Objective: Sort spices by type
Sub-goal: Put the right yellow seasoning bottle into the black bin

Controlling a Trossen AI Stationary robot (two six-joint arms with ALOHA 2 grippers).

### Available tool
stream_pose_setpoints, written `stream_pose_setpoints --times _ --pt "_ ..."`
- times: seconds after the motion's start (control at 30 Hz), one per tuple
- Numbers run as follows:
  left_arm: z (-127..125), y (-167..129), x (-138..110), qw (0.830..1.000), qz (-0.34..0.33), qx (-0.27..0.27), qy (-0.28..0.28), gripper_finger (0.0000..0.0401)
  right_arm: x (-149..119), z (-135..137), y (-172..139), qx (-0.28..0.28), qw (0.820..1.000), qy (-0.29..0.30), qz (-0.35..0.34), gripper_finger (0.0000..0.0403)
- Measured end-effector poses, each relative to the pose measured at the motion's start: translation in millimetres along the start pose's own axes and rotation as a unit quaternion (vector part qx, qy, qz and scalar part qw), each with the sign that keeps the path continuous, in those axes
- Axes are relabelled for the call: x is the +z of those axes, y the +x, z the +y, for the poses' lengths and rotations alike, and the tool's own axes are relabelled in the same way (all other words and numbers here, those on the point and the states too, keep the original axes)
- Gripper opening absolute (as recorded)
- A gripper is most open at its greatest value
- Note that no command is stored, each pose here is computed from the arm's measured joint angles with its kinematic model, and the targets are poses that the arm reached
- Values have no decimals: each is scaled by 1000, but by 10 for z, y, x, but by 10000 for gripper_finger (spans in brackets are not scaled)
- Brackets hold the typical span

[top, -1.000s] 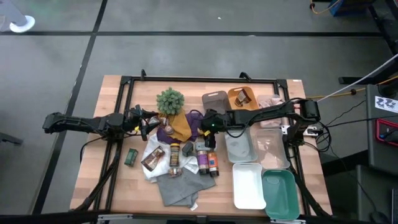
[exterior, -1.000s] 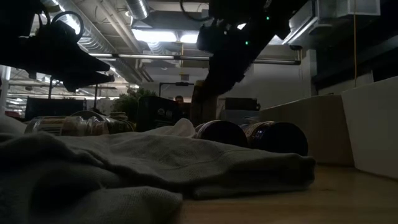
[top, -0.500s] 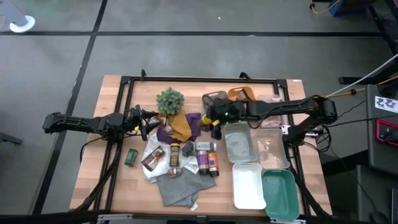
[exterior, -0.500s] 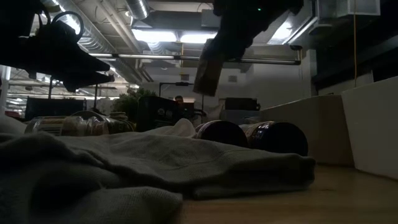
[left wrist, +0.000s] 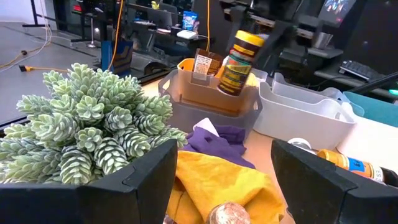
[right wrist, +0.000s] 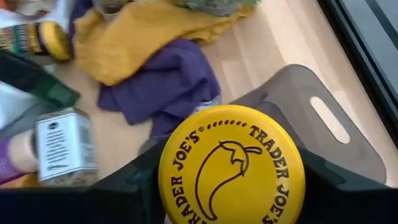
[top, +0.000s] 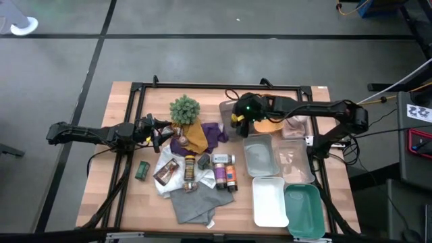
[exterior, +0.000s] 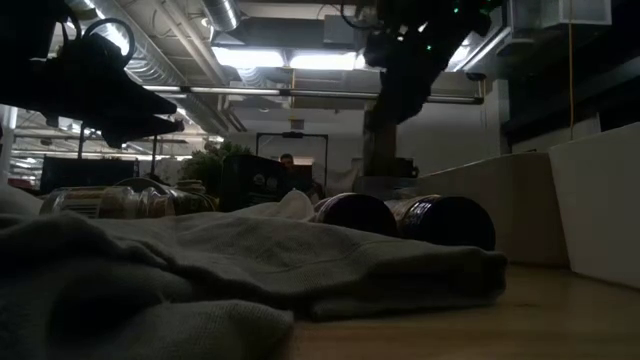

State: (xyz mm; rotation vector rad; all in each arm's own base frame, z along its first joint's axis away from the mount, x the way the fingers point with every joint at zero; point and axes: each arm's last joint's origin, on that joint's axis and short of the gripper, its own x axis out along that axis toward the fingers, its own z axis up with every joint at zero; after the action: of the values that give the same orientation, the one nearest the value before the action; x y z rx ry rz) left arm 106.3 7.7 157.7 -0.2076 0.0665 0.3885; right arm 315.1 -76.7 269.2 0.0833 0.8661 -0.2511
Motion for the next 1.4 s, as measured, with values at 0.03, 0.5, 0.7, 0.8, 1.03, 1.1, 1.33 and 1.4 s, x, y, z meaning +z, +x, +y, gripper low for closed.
stream_pose_setpoints --times 0.03,0.5,0.7,0.8,1.03,1.1,1.33,1.4 --pt "1 0 -1 1000 0 0 0 251 -1 -43 7 -4 1000 5 1 225" --pt "-1 9 -14 1000 7 2 1 251 -170 -629 514 -34 995 74 63 229" --pt "-1 9 -14 1000 7 2 1 251 -211 -704 718 -39 994 80 66 237" --pt "-1 10 -15 1000 8 2 1 251 -227 -696 748 -38 994 80 72 257" --pt "0 10 -15 1000 8 2 2 251 -228 -694 748 -42 993 79 73 273" --pt "-1 10 -15 1000 8 2 -1 251 -230 -694 747 -42 993 79 74 274" --pt "-1 10 -15 1000 8 2 -8 251 -215 -690 697 -41 994 79 71 275" --pt "-1 10 -14 1000 8 2 -9 251 -212 -689 683 -41 994 79 70 275"
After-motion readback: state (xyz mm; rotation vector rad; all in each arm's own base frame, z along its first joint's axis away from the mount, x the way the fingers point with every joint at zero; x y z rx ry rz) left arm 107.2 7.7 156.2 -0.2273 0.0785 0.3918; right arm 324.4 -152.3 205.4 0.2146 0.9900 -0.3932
